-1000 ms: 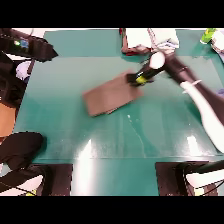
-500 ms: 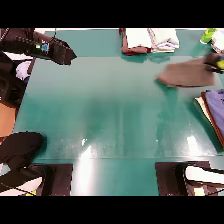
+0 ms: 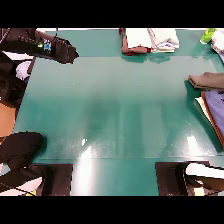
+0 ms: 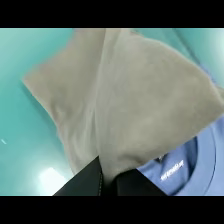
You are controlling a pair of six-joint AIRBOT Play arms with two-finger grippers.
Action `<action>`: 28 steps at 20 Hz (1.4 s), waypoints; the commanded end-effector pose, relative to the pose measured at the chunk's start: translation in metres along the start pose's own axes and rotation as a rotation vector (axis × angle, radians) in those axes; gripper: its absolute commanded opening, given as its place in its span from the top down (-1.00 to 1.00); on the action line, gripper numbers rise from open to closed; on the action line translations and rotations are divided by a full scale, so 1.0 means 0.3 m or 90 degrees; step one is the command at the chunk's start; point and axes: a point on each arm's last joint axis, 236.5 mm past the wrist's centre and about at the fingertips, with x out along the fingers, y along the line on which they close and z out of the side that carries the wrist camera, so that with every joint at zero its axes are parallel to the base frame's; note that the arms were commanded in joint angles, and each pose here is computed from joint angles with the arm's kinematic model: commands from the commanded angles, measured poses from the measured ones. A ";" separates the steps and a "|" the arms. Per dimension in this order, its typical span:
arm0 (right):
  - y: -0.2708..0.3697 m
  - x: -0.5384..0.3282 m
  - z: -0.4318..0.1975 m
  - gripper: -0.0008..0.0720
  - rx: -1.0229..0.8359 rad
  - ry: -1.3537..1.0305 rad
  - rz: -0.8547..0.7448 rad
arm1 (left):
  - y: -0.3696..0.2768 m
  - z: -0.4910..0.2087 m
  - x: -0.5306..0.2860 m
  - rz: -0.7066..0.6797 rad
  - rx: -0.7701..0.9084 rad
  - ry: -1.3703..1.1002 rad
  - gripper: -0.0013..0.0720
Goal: Fold the shirts.
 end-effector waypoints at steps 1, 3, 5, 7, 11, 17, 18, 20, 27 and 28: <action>0.063 -0.135 0.128 0.93 0.002 -0.072 0.048 | -0.003 -0.004 0.001 -0.002 -0.002 0.003 0.88; 0.090 -0.251 0.196 0.93 -0.014 -0.117 0.052 | -0.003 -0.007 0.001 -0.002 -0.001 0.006 0.88; 0.109 -0.353 0.237 0.93 -0.028 -0.149 0.052 | -0.003 -0.012 0.001 -0.002 -0.001 0.010 0.88; 0.119 -0.416 0.238 0.93 -0.049 -0.154 0.049 | -0.003 -0.016 0.001 -0.002 0.000 0.013 0.87; -0.009 -0.409 0.128 0.93 -0.080 -0.097 -0.052 | -0.003 -0.020 0.001 -0.003 0.005 0.016 0.88; -0.333 -0.359 -0.104 0.93 -0.070 0.014 -0.174 | -0.004 -0.032 0.000 -0.004 0.022 0.026 0.87; -0.395 -0.349 -0.148 0.93 -0.056 0.027 -0.189 | -0.004 -0.035 0.001 -0.004 0.022 0.028 0.87; -0.500 -0.333 -0.222 0.93 -0.021 0.041 -0.215 | -0.005 -0.037 0.000 -0.004 0.022 0.030 0.88; -0.737 -0.265 -0.457 0.93 0.077 0.093 -0.267 | -0.006 -0.045 -0.001 -0.005 0.020 0.036 0.88; -0.755 -0.251 -0.484 0.84 0.087 0.100 -0.269 | -0.006 -0.046 -0.001 -0.005 0.020 0.037 0.88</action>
